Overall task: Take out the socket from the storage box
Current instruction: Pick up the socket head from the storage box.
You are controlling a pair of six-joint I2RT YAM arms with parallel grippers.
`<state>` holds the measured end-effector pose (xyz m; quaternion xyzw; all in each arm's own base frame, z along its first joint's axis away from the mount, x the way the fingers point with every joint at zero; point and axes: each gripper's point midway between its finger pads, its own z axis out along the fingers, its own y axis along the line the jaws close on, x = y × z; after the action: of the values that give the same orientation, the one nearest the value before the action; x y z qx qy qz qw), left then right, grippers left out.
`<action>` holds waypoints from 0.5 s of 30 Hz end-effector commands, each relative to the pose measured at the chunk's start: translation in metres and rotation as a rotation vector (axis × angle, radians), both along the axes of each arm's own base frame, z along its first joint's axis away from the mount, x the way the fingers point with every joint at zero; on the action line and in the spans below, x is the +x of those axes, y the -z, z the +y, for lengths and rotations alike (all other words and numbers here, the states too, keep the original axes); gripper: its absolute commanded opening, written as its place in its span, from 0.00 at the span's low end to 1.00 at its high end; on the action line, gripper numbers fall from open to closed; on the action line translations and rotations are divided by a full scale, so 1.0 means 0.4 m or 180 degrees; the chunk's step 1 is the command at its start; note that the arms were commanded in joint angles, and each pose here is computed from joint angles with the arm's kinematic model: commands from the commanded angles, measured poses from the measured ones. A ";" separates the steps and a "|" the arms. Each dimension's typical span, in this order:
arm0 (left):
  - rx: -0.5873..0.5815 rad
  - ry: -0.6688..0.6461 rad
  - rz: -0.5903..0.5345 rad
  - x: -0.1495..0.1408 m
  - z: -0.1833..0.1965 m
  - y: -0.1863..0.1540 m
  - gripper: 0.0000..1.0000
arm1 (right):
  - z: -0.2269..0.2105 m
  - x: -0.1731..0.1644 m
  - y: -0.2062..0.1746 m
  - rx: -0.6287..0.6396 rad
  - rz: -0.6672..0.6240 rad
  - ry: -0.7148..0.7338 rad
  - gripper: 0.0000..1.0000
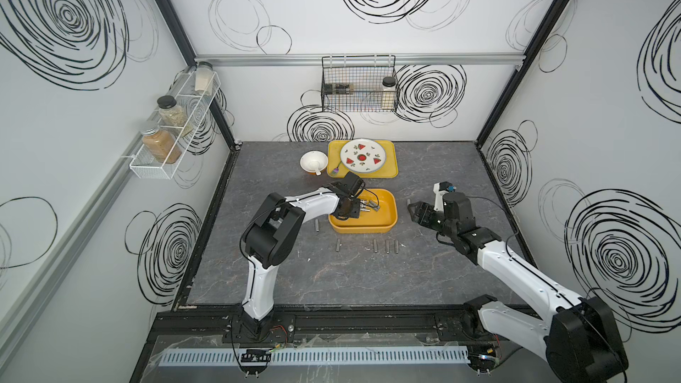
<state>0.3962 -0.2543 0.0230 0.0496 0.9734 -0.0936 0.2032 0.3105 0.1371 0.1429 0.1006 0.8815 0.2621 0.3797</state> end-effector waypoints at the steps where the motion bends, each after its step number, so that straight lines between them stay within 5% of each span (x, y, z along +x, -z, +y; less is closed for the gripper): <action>1: 0.0048 -0.0069 0.0023 -0.020 0.020 -0.017 0.56 | 0.005 0.005 -0.016 0.0024 -0.0030 0.0000 0.70; 8: 0.0018 -0.0116 -0.0094 -0.015 0.023 -0.062 0.57 | 0.007 0.005 -0.015 0.0021 -0.0021 -0.0013 0.70; 15: 0.0201 -0.0236 -0.0068 -0.015 0.052 -0.044 0.44 | 0.008 0.006 -0.011 0.0024 -0.0003 -0.0017 0.70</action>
<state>0.3923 -0.2417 0.0385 0.0312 0.9736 -0.0742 0.2136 0.3104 0.1375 0.1423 0.1001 0.8819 0.2624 0.3786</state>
